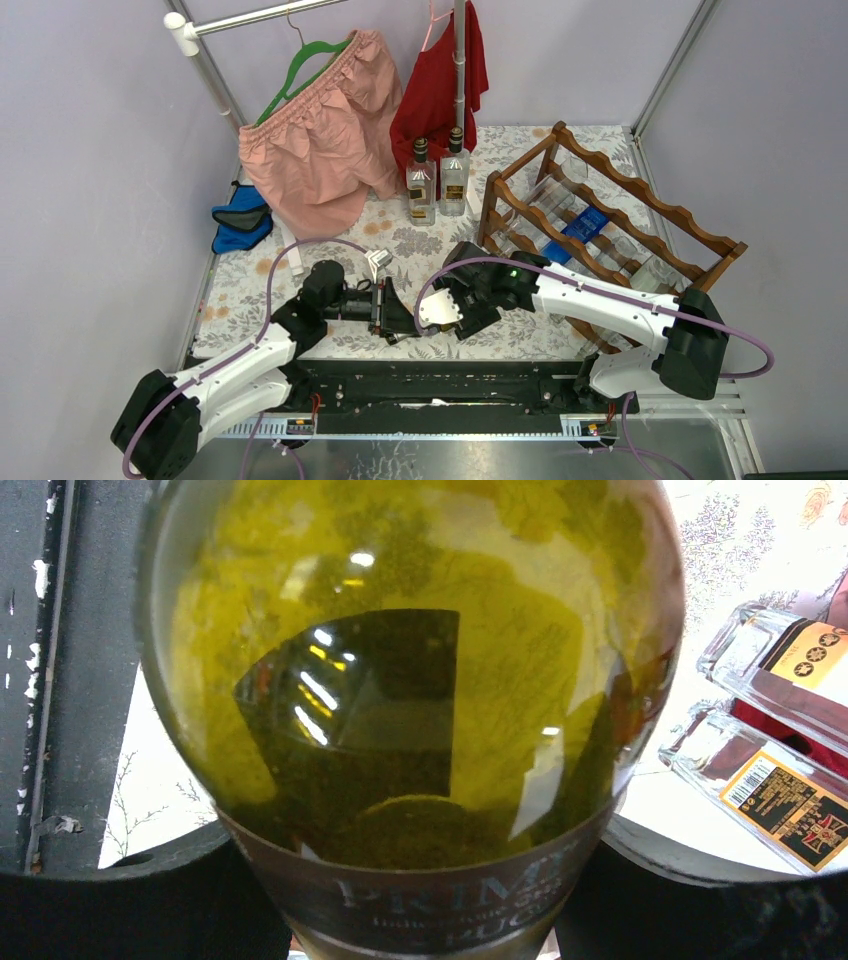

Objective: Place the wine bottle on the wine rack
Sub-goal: Pick up the wine bottle from the center of the board.

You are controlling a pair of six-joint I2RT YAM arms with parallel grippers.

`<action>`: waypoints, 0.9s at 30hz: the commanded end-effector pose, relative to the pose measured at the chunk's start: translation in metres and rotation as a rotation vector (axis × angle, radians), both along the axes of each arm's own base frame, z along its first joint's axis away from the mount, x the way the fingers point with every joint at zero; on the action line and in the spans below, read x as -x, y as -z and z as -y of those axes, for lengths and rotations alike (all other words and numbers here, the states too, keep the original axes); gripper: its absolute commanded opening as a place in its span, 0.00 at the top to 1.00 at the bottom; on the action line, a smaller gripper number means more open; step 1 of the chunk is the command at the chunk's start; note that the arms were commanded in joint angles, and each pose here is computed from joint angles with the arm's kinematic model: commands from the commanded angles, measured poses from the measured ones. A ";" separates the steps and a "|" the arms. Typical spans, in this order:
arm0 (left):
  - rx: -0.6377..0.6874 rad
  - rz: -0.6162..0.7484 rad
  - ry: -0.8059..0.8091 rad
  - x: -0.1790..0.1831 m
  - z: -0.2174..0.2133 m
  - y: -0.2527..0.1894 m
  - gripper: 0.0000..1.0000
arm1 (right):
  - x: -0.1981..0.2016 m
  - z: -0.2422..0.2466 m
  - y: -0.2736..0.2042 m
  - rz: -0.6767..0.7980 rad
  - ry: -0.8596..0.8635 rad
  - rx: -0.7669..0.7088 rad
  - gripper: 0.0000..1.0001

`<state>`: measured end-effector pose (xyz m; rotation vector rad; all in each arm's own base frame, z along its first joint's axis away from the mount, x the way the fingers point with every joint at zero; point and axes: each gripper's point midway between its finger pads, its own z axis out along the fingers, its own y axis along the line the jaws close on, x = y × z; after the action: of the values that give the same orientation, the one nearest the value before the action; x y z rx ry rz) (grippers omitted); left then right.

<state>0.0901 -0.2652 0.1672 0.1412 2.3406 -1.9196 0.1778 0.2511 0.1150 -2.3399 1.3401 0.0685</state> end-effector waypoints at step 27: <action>0.037 0.050 0.038 0.003 0.003 -0.003 0.51 | 0.000 -0.028 -0.025 0.002 -0.004 -0.102 1.00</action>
<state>0.0880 -0.2661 0.1670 0.1728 2.3387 -1.9389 0.1745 0.2541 0.1130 -2.3303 1.3696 0.1042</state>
